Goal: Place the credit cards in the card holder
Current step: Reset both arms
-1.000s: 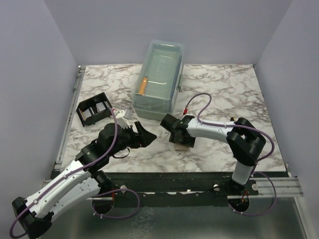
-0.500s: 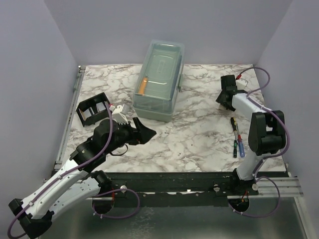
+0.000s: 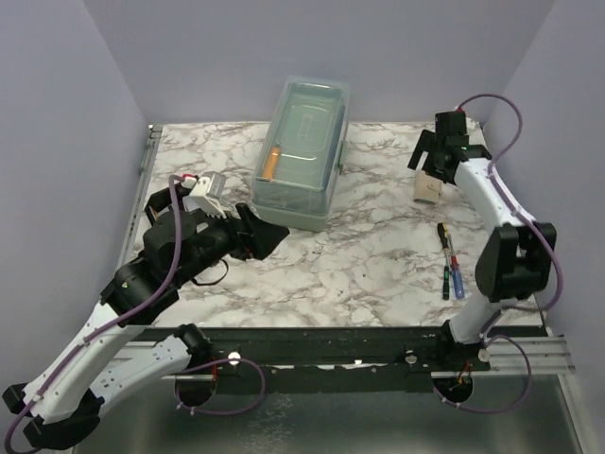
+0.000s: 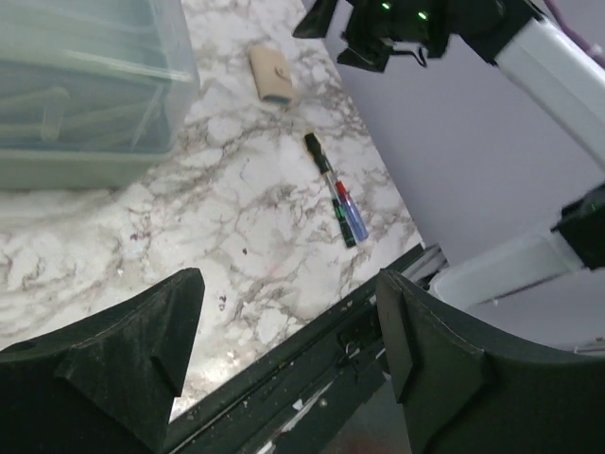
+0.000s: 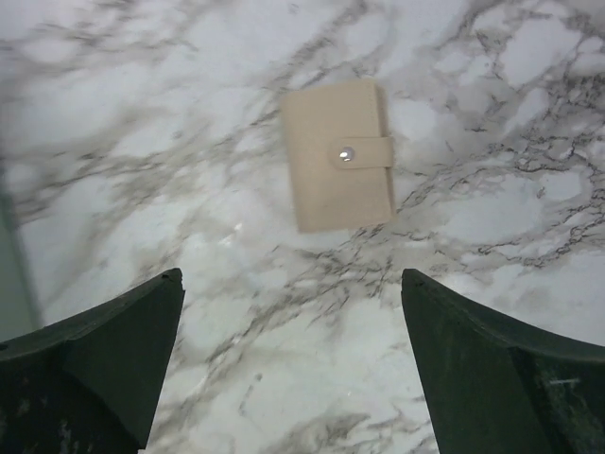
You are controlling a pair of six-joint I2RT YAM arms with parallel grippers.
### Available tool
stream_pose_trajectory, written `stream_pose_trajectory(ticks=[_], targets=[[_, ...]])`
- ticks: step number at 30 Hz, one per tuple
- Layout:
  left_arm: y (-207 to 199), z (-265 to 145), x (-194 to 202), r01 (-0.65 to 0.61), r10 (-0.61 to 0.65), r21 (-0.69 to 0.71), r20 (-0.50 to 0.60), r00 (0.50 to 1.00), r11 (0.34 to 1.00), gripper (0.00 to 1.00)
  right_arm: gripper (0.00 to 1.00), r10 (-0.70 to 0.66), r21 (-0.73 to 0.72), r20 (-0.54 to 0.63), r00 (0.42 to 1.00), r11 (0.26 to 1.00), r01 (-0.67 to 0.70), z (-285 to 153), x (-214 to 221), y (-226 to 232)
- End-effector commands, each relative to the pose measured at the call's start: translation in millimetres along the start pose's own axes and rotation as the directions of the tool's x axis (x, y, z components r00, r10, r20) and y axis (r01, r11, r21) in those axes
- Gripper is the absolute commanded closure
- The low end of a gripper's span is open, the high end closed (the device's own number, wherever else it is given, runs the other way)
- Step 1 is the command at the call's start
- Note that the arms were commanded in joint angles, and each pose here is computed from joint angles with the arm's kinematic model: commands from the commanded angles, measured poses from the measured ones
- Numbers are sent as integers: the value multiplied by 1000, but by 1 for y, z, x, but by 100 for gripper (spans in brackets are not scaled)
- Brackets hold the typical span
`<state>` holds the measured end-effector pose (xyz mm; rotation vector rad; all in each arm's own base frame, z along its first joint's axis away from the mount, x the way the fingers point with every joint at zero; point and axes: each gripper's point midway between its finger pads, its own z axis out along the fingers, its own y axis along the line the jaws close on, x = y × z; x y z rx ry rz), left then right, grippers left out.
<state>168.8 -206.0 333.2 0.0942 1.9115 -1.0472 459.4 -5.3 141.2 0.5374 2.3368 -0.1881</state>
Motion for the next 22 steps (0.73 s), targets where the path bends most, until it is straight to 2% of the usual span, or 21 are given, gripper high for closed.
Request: stream_pose_trajectory(ticks=[1,3,6,11,14,17,19,22], targets=[[-13,-24,-53,-99,103,-34,158,982,995,19,0,-6,-328,157,988,943,58,-134,-37,18],[-18,-35,-78,-137,148,-60,237,960,989,17,0,26,-420,264,964,903,91,-188,-49,14],[-29,-52,-114,-196,219,-101,328,919,975,14,0,67,-460,439,896,873,160,-263,-66,-7],[-47,-88,-166,-230,273,-148,484,831,962,11,0,165,-444,666,727,871,209,-369,-84,-55],[-58,-106,-186,-245,286,-148,552,783,958,10,0,226,-438,743,631,876,202,-417,-85,-81],[-63,-118,-196,-250,291,-153,591,752,956,10,0,282,-443,774,566,881,167,-445,-84,-101],[-64,-121,-199,-249,289,-152,600,746,957,10,0,295,-456,793,534,868,198,-459,-77,-104],[-67,-124,-201,-251,287,-145,605,742,957,10,0,308,-464,790,531,865,189,-467,-73,-109]])
